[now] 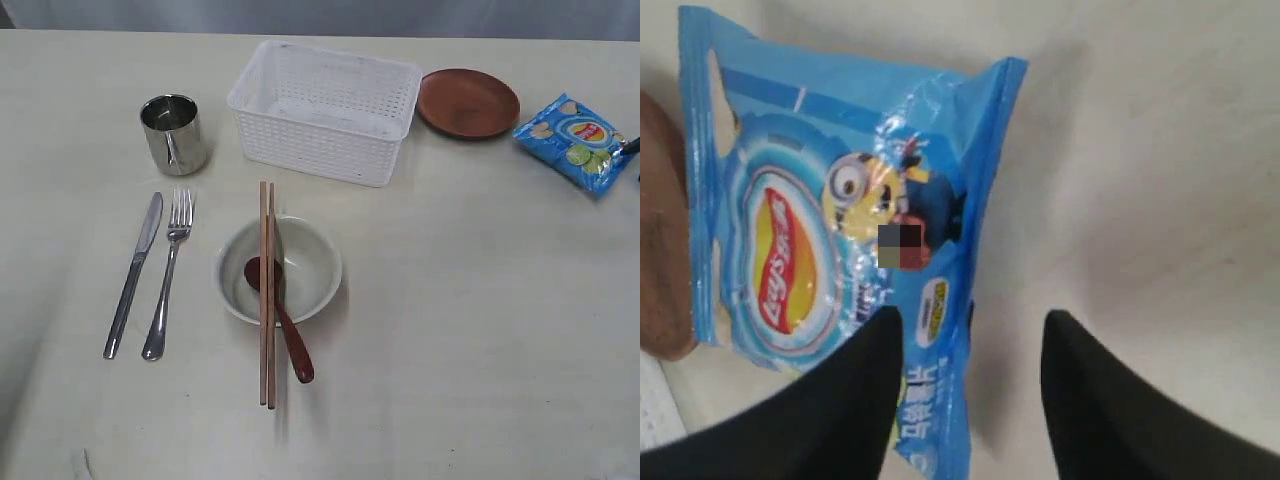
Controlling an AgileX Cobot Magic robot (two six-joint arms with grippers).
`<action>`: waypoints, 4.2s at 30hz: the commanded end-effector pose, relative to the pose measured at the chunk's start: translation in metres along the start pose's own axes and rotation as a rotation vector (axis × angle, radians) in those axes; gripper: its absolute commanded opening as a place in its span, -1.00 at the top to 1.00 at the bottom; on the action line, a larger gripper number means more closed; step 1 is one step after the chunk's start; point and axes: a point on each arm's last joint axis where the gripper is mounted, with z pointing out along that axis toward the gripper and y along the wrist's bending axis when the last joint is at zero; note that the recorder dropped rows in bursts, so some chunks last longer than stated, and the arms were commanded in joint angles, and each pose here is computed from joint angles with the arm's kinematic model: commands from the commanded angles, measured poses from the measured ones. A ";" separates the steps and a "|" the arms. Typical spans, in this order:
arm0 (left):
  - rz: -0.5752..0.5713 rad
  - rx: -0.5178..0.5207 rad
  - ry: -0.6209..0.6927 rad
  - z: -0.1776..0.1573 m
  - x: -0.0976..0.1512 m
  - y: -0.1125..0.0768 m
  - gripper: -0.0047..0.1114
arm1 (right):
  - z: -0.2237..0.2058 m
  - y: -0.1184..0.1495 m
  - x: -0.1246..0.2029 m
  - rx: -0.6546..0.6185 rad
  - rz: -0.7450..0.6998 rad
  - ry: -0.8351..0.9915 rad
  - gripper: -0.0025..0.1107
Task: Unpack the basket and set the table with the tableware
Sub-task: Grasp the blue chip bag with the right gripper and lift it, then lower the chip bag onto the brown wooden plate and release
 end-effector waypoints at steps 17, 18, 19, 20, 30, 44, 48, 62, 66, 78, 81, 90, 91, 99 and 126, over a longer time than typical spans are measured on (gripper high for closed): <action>0.000 0.001 -0.007 0.000 0.000 0.000 0.92 | 0.022 -0.006 -0.009 -0.123 -0.030 -0.040 0.96; 0.000 0.001 -0.007 0.000 0.000 0.000 0.92 | 0.020 -0.004 -0.009 -0.129 -0.037 -0.044 0.96; 0.000 0.001 -0.007 0.000 0.000 0.000 0.92 | 0.017 -0.002 -0.009 -0.132 -0.045 -0.051 0.96; 0.000 0.001 -0.007 0.000 0.000 0.000 0.92 | 0.014 0.000 -0.009 -0.134 -0.051 -0.058 0.96; 0.000 0.001 -0.007 0.000 0.000 0.000 0.92 | -0.031 0.035 -0.009 -0.231 -0.112 -0.158 0.96; 0.000 0.001 -0.007 0.000 0.000 0.000 0.92 | -0.058 0.142 -0.002 -0.501 -0.353 -0.202 0.96; 0.000 0.001 -0.007 0.000 0.000 0.000 0.92 | -0.057 0.191 0.010 -0.538 -0.474 -0.210 0.96; 0.000 0.001 -0.007 0.000 0.000 0.000 0.92 | -0.002 0.228 0.008 -0.452 -0.474 -0.183 0.96; 0.000 0.001 -0.007 0.000 0.000 0.000 0.92 | 0.015 0.217 0.007 -0.405 -0.469 -0.130 0.96; 0.000 0.001 -0.007 0.000 0.000 0.000 0.92 | 0.028 0.214 0.005 -0.448 -0.441 -0.110 0.96; 0.000 0.001 -0.007 0.000 0.000 0.000 0.92 | 0.046 0.198 0.009 -0.351 -0.417 -0.002 0.96; 0.000 0.001 -0.007 0.000 0.000 0.000 0.92 | 0.053 0.162 0.005 -0.061 -0.420 0.081 0.96; 0.000 0.001 -0.007 0.000 0.000 0.000 0.92 | 0.053 0.161 0.006 -0.048 -0.418 0.088 0.96; 0.000 0.001 -0.007 0.000 0.000 0.000 0.92 | 0.058 0.161 0.007 -0.065 -0.384 0.106 0.96; 0.000 0.001 -0.007 0.000 0.000 0.000 0.92 | -0.007 0.198 -0.003 -0.039 -0.595 -0.008 0.23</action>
